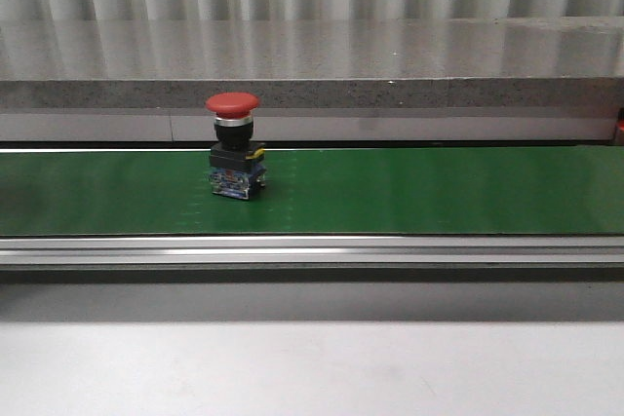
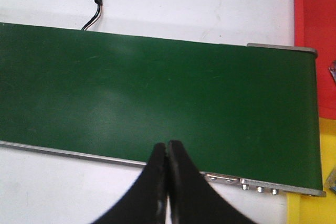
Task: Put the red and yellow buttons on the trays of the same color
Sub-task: 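Lower the yellow button onto the belt and open the left gripper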
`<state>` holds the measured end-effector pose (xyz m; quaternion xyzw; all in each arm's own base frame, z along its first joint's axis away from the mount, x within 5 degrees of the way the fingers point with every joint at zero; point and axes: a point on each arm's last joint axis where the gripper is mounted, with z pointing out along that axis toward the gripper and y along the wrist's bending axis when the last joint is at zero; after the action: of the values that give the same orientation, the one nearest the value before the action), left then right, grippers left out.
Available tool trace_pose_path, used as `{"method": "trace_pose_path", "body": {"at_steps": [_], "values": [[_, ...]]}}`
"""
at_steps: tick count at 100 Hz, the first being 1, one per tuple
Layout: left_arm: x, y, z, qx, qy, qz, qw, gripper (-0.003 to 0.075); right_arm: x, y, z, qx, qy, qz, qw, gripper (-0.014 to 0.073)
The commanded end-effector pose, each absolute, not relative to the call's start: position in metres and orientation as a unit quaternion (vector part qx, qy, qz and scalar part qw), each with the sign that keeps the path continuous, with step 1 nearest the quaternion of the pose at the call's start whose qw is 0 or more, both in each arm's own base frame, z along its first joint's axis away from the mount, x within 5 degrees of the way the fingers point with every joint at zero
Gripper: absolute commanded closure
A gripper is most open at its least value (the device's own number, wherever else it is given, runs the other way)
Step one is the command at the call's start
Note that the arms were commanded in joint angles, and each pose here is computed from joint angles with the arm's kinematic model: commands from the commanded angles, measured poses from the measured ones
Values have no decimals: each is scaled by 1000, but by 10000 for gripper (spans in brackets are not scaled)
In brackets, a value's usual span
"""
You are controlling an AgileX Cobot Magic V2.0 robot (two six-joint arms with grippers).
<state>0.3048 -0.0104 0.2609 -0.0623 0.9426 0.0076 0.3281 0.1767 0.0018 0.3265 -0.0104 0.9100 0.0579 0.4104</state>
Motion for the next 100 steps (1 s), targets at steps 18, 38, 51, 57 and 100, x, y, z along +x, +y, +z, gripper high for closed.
{"method": "trace_pose_path", "body": {"at_steps": [18,38,51,57,100], "values": [[282,-24,324,-20,896,-4,444,29,177,1,340,-11,891,51,451,662],[243,-31,354,1,869,-17,495,29,177,1,340,-11,891,51,451,662],[210,-31,360,12,853,-28,520,29,177,1,340,-11,891,51,451,662],[196,-32,358,19,849,-33,526,29,177,1,340,-11,891,51,451,662],[105,-14,335,19,805,-49,591,300,177,1,340,-11,891,51,451,662]]}}
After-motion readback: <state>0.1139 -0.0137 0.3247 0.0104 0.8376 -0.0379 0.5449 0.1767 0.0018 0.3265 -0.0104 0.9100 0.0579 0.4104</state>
